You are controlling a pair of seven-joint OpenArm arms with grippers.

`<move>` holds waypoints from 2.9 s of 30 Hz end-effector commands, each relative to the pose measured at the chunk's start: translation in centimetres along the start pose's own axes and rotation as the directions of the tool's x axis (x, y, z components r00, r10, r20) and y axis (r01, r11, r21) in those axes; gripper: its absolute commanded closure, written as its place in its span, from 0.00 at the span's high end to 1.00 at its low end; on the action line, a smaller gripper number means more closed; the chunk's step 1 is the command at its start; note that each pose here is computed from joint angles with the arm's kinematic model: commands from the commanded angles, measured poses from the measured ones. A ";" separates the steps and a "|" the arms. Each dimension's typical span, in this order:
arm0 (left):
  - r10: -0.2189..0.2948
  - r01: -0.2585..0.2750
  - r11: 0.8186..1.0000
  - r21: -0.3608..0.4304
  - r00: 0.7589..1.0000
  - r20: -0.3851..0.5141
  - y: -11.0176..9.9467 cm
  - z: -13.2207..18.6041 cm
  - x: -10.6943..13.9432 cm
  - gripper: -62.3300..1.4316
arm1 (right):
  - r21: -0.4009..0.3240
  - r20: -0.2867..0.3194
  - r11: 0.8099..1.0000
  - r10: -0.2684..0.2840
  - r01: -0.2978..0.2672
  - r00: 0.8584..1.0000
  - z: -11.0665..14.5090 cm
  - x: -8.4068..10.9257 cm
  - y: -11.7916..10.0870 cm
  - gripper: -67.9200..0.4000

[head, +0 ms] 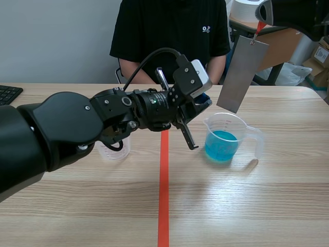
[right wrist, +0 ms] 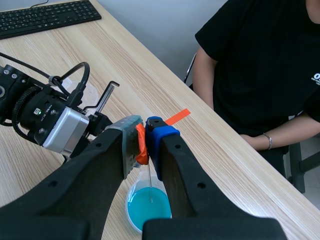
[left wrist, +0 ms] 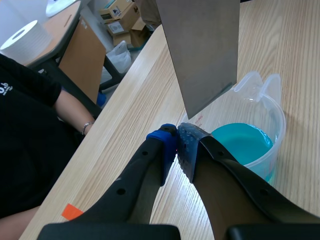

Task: Do the redox reaction experiment.
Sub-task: 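Raise the plate and point at it, then put the plate into the left beaker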

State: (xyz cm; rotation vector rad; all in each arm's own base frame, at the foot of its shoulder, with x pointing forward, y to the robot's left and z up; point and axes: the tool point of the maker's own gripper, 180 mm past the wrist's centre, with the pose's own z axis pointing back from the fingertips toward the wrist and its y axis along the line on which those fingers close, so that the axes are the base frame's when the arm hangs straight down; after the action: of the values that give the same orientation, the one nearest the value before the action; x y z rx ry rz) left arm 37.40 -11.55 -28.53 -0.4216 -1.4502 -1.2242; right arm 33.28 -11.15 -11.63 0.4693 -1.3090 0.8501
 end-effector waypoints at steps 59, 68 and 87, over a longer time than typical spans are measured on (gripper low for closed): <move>0.674 -0.151 0.669 0.728 0.538 -0.507 -12.2 46.9 -15.3 0.10 | 0.022 0.102 0.992 0.120 -0.123 0.988 -0.9 5.2 0.0 0.03; 0.776 -0.177 0.584 0.792 0.407 -0.482 -17.4 47.3 -15.4 0.10 | 0.086 0.138 0.988 0.116 -0.128 0.984 -3.0 6.5 1.9 0.03; 0.851 -0.210 0.482 0.851 0.345 -0.397 -20.3 46.3 -15.0 0.10 | 0.264 0.221 0.952 0.095 -0.153 0.971 -9.0 10.1 8.6 0.03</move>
State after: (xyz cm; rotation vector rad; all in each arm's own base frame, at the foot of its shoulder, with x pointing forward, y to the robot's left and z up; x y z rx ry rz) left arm 1.72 25.01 -42.73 0.1663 -0.6507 -0.0764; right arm 32.60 3.52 -6.55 0.7217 -1.3893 1.1208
